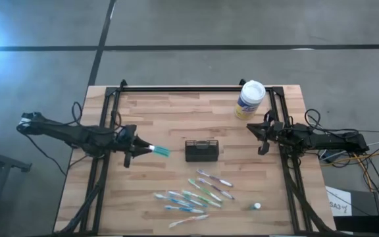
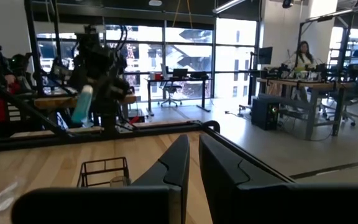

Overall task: Pick & Place toothbrushing station
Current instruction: Put the top blue mouthwash into the mesh organizer

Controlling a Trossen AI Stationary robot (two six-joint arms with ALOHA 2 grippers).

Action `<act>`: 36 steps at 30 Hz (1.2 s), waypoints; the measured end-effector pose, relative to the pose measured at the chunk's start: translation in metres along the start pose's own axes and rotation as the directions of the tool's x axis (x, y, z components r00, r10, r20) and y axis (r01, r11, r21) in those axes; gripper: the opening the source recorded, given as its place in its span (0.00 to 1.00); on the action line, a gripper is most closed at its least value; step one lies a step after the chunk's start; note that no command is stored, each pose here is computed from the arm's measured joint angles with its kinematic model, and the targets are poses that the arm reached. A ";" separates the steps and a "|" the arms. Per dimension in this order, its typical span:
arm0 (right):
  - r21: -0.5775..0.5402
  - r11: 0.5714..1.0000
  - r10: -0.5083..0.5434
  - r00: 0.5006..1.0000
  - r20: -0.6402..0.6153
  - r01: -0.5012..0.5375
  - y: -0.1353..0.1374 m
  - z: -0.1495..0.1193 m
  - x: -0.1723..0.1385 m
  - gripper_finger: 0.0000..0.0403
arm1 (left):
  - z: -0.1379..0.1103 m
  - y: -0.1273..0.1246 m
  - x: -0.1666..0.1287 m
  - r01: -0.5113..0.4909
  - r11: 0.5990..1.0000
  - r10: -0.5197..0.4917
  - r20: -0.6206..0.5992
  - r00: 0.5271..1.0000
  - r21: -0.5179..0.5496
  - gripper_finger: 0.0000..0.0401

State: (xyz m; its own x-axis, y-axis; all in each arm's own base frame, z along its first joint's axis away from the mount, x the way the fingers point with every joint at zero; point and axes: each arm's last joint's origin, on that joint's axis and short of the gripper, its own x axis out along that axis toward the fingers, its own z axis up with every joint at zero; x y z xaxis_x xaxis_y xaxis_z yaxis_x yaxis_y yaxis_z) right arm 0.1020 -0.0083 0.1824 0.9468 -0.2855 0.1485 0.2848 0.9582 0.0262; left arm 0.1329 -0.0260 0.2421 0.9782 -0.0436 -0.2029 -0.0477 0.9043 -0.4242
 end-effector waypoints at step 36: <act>-0.012 1.000 0.000 1.000 -0.003 0.000 0.000 0.000 0.000 0.09 | 0.134 -0.073 0.257 0.122 0.737 0.470 -0.634 0.614 0.664 0.23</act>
State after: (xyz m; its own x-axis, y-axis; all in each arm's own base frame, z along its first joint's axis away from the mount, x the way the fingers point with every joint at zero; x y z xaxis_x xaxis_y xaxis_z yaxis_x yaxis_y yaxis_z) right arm 0.1021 -0.0083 0.1822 0.9473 -0.2855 0.1455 0.2865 0.9580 0.0144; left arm 0.4146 -0.0463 0.3391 0.4505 0.1287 -0.8834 0.2182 0.9437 0.2488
